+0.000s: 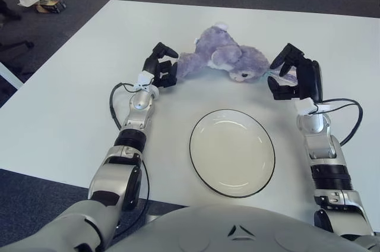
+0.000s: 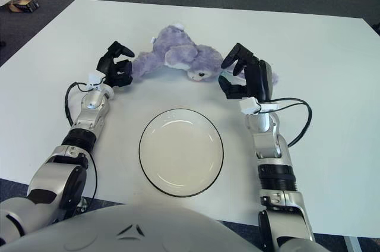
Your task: Put the doll into the plate.
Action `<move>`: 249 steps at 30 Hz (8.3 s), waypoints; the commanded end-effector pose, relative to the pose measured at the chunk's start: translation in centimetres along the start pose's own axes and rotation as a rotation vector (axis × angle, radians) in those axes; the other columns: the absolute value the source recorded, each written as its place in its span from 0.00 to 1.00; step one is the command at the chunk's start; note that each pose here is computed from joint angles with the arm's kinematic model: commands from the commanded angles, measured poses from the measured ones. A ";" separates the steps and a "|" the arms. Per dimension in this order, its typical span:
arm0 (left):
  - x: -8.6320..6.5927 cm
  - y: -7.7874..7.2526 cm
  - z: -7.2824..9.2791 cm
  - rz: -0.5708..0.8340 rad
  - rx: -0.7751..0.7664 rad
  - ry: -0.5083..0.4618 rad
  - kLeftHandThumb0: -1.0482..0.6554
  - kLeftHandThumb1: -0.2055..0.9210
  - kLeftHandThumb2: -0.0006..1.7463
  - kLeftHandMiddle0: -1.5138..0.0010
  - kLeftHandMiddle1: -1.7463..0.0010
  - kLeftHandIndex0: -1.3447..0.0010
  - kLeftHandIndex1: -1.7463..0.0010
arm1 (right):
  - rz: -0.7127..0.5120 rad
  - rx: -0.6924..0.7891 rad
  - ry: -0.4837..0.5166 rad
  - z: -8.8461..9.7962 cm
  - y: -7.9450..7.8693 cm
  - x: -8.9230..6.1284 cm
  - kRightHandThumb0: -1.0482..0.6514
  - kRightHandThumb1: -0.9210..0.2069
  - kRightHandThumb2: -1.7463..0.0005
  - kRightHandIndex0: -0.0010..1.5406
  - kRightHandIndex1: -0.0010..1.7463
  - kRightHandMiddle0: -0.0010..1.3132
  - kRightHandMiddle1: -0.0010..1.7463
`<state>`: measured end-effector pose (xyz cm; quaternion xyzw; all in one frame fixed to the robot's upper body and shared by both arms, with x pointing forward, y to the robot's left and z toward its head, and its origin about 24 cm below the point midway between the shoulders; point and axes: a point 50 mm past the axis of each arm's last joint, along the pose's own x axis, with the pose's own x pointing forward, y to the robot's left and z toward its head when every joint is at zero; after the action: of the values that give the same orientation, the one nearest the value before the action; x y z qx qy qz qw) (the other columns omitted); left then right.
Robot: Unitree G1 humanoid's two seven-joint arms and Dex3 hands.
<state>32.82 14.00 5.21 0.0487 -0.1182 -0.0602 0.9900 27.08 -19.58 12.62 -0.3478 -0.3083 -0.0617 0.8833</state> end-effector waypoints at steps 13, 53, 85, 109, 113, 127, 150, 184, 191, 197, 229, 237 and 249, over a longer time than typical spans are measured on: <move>-4.4 -0.9 -4.7 0.001 -0.004 0.206 0.37 0.66 0.59 0.28 0.00 0.68 0.00 | 0.137 -0.168 -0.019 -0.5 -0.7 2.3 0.61 0.60 0.19 0.46 0.97 0.31 1.00; -4.3 -2.1 -4.7 0.007 0.015 0.216 0.38 0.67 0.58 0.29 0.00 0.68 0.00 | 0.423 -0.331 -0.133 0.1 0.5 5.9 0.02 0.08 0.76 0.00 0.12 0.00 0.29; -4.2 -2.4 -4.5 0.020 0.026 0.202 0.37 0.67 0.59 0.31 0.00 0.68 0.00 | 0.618 -0.142 0.088 -1.2 3.2 6.4 0.00 0.00 0.86 0.00 0.00 0.00 0.00; -4.1 -2.6 -4.3 0.015 -0.003 0.191 0.37 0.67 0.59 0.29 0.00 0.68 0.00 | 0.703 -0.057 0.246 -2.9 5.5 5.1 0.00 0.00 0.85 0.00 0.00 0.00 0.00; -4.1 -2.6 -4.3 0.014 -0.007 0.190 0.37 0.67 0.59 0.29 0.00 0.68 0.00 | 0.708 -0.052 0.274 -3.2 5.7 4.8 0.00 0.00 0.83 0.00 0.00 0.00 0.00; -4.1 -2.6 -4.3 0.011 -0.033 0.194 0.38 0.69 0.57 0.32 0.00 0.69 0.00 | 0.694 -0.099 0.379 -5.0 6.2 3.9 0.00 0.00 0.81 0.00 0.00 0.00 0.00; -4.1 -2.6 -4.2 0.013 -0.059 0.208 0.38 0.68 0.58 0.33 0.00 0.69 0.00 | 0.485 -0.351 0.389 -7.8 5.7 2.9 0.02 0.01 0.77 0.01 0.32 0.00 0.71; -4.3 -2.2 -4.1 0.004 -0.084 0.174 0.38 0.69 0.57 0.32 0.00 0.69 0.00 | 0.236 -0.394 0.357 -8.9 5.4 2.7 0.62 0.83 0.10 0.59 0.80 0.56 1.00; -4.4 -1.9 -4.2 0.004 -0.080 0.170 0.38 0.69 0.57 0.31 0.00 0.69 0.00 | 0.279 -0.346 0.437 -9.3 5.7 2.7 0.62 0.81 0.09 0.60 0.85 0.49 1.00; -4.4 -1.5 -3.9 -0.001 -0.056 0.142 0.38 0.68 0.58 0.31 0.00 0.69 0.00 | 0.309 -0.311 0.502 -9.4 5.7 3.0 0.62 0.80 0.09 0.58 0.88 0.47 1.00; -5.2 -3.3 8.5 -0.310 0.295 -0.300 0.36 0.56 0.67 0.26 0.00 0.61 0.00 | 0.316 -0.082 0.712 -9.2 5.8 5.1 0.62 0.79 0.09 0.58 0.90 0.46 1.00; -6.3 -4.6 9.6 -0.389 0.464 -0.452 0.35 0.55 0.69 0.24 0.00 0.60 0.00 | 0.303 -0.040 0.741 -8.8 5.8 5.9 0.62 0.80 0.08 0.58 0.91 0.46 1.00; -7.0 -6.2 10.5 -0.482 0.586 -0.590 0.52 0.42 0.79 0.45 0.00 0.64 0.01 | 0.298 -0.027 0.769 -8.4 5.5 6.5 0.62 0.80 0.08 0.58 0.90 0.46 1.00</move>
<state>23.03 8.60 12.66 0.3188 -0.3778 -0.2533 0.8316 38.87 -20.40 10.44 -0.3628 0.0531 -0.0797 0.9269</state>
